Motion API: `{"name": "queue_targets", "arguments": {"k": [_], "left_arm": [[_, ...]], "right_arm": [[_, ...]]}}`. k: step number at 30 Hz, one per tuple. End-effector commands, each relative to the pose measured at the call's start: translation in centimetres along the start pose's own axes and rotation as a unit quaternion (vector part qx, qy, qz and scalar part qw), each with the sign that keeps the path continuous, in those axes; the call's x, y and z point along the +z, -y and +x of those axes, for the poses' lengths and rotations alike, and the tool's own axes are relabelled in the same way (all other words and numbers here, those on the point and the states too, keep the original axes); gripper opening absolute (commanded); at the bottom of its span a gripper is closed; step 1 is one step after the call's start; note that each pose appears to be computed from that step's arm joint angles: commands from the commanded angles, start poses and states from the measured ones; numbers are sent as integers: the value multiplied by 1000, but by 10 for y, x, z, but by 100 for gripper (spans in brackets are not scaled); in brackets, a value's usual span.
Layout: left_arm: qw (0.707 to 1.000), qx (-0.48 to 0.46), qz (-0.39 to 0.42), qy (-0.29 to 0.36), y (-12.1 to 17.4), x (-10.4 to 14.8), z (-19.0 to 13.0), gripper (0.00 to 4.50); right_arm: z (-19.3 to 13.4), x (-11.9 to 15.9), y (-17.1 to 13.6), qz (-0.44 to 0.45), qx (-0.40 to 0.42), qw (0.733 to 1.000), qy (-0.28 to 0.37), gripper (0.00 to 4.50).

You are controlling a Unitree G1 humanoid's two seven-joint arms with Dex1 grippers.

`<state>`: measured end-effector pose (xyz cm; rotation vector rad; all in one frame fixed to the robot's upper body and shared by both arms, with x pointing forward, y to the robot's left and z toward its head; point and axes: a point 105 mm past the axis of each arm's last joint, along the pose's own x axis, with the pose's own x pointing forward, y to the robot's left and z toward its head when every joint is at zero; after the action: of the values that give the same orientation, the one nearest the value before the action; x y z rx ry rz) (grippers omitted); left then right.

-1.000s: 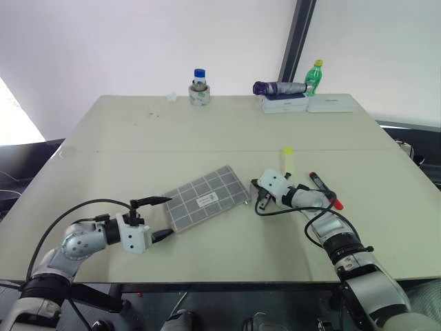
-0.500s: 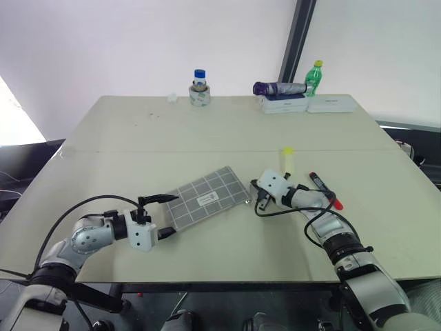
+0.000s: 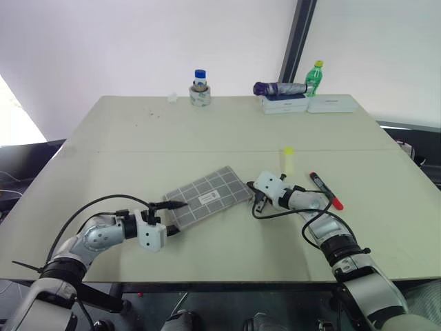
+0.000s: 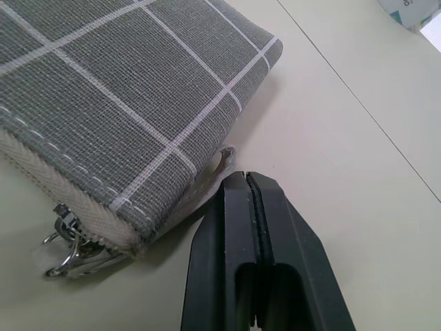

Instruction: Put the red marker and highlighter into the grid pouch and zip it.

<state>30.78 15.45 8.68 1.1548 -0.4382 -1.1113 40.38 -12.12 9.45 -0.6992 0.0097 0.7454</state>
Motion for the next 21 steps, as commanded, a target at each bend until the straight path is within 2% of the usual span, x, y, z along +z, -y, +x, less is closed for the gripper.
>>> {"name": "queue_targets", "arguments": {"k": [1,3,12,15,18,21], "left_arm": [[999,-35,-14,-4,18,-1,4,107],[999,-35,-13,-2,17,-1,5,10],[999,-26,-24,-4,14,-3,5,4],[999,-5,-32,-7,7,-3,3,4],[999,16,-37,-7,0,-2,2,0],[998,45,-36,-17,-6,-3,-2,0]], "right_arm": [[-2,11,7,-5,-11,1000,21,0],[-2,12,7,-7,-10,1000,22,0],[-4,11,9,-2,-14,1000,22,0],[-11,24,15,61,-6,996,62,0],[-21,37,30,125,-25,986,104,84],[-37,49,40,197,-25,969,147,232]]}}
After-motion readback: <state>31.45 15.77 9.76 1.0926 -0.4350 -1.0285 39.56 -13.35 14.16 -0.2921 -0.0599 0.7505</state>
